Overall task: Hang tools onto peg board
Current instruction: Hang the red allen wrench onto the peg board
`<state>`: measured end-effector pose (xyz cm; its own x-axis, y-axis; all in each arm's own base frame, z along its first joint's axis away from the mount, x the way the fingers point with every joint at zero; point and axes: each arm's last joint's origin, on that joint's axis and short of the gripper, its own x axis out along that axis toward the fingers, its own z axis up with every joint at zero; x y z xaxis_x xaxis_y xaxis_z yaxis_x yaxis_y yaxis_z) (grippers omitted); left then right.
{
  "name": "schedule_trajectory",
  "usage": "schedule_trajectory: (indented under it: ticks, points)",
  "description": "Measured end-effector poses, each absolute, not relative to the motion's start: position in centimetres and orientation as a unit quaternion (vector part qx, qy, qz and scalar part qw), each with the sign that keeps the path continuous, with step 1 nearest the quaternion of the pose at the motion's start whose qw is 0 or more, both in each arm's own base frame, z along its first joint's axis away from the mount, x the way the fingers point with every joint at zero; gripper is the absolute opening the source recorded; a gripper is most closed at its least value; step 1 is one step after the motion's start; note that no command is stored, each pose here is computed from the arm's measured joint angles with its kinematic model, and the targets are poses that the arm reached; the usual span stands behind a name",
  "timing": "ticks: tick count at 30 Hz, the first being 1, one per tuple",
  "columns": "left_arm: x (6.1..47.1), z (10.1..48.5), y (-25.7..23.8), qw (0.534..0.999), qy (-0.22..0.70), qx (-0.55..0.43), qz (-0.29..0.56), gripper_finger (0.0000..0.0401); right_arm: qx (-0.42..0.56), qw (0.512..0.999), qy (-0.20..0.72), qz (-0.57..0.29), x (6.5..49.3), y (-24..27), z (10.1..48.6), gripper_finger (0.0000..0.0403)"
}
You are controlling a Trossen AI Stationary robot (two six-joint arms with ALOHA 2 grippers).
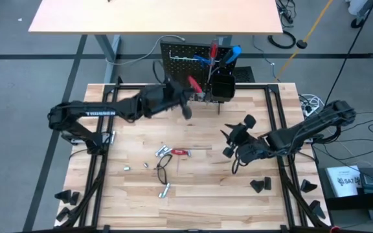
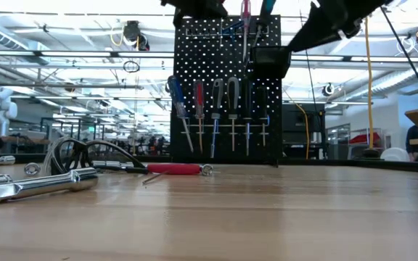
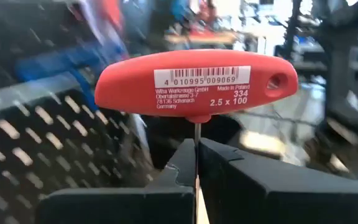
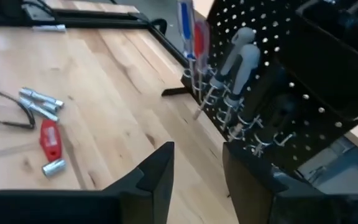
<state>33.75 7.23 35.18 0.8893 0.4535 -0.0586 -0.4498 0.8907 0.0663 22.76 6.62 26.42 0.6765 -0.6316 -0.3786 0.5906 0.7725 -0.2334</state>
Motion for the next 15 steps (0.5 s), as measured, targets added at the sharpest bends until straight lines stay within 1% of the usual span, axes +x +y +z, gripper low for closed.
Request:
schedule_trajectory:
  ticks: [3,8,11,15]
  points:
    - [34.2,36.8,8.8,0.964,0.024,0.031,0.261,0.0002,-0.046,0.911,0.231,-0.337,22.5,6.4,26.4,0.0126]
    - [35.1,38.1,10.7,0.955,0.012,0.028,0.295,0.0002,-0.050,0.908,0.241,-0.339,22.3,6.4,26.2,0.0125]
    - [35.8,37.7,11.5,0.947,0.026,0.015,0.321,0.0002,-0.052,0.906,0.244,-0.341,22.3,6.2,26.1,0.0125]
    - [36.7,36.4,12.0,0.943,0.039,-0.003,0.330,0.0002,-0.052,0.904,0.246,-0.347,22.3,6.0,26.1,0.0125]
